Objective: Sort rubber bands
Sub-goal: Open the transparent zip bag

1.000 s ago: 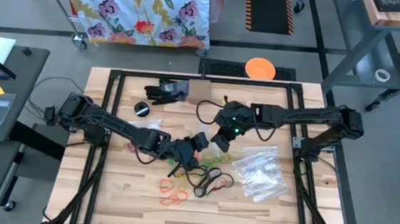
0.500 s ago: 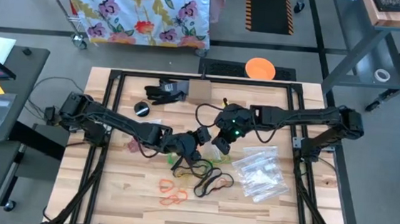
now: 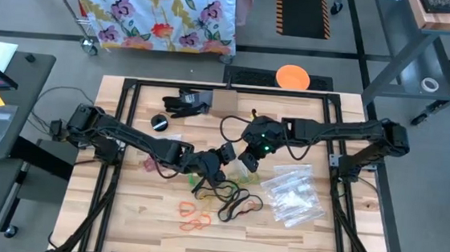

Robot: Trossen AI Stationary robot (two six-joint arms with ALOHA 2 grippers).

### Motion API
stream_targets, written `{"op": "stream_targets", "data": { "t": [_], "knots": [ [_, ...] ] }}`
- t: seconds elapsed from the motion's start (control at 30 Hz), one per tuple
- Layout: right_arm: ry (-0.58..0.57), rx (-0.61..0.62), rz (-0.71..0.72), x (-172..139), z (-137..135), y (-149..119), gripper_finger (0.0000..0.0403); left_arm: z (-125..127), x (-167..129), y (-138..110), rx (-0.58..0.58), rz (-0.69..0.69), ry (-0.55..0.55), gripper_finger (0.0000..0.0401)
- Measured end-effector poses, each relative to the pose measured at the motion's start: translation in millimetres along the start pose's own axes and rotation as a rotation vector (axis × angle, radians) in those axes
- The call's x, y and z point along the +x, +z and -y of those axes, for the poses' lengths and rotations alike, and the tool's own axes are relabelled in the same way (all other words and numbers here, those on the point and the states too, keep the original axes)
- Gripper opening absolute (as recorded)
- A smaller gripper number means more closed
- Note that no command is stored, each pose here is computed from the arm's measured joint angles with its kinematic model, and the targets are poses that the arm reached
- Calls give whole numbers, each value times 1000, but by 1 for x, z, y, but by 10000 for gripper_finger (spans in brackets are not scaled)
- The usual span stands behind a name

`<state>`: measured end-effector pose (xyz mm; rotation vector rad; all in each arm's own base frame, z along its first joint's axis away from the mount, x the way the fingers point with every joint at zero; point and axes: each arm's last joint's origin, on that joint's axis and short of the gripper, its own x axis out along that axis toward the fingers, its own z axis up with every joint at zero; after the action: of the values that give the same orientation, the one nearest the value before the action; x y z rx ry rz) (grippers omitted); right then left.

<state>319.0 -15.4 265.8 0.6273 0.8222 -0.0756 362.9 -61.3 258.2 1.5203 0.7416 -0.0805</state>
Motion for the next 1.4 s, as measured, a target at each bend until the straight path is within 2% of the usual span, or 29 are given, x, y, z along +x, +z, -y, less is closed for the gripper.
{"op": "stream_targets", "data": {
  "t": [0.2,0.43,0.63,0.9,1.13,1.3,1.4],
  "knots": [
    [-21,1,6,0,1,0,0,1,0,-1,-3,-2,-11,59],
    [-23,-25,-20,1,-1,-4,0,2,2,-1,10,56,-33,59],
    [70,-85,-87,2,-10,-11,0,4,0,3,92,115,-57,59],
    [67,-97,-109,3,-13,-15,0,4,-8,15,212,157,-10,59],
    [76,-105,-116,3,-16,-17,0,2,-11,21,229,164,22,59],
    [88,-112,-129,4,-19,-19,0,-2,-17,29,318,190,90,59],
    [91,-117,-132,4,-20,-20,0,-4,-15,26,300,179,95,59]
  ]
}}
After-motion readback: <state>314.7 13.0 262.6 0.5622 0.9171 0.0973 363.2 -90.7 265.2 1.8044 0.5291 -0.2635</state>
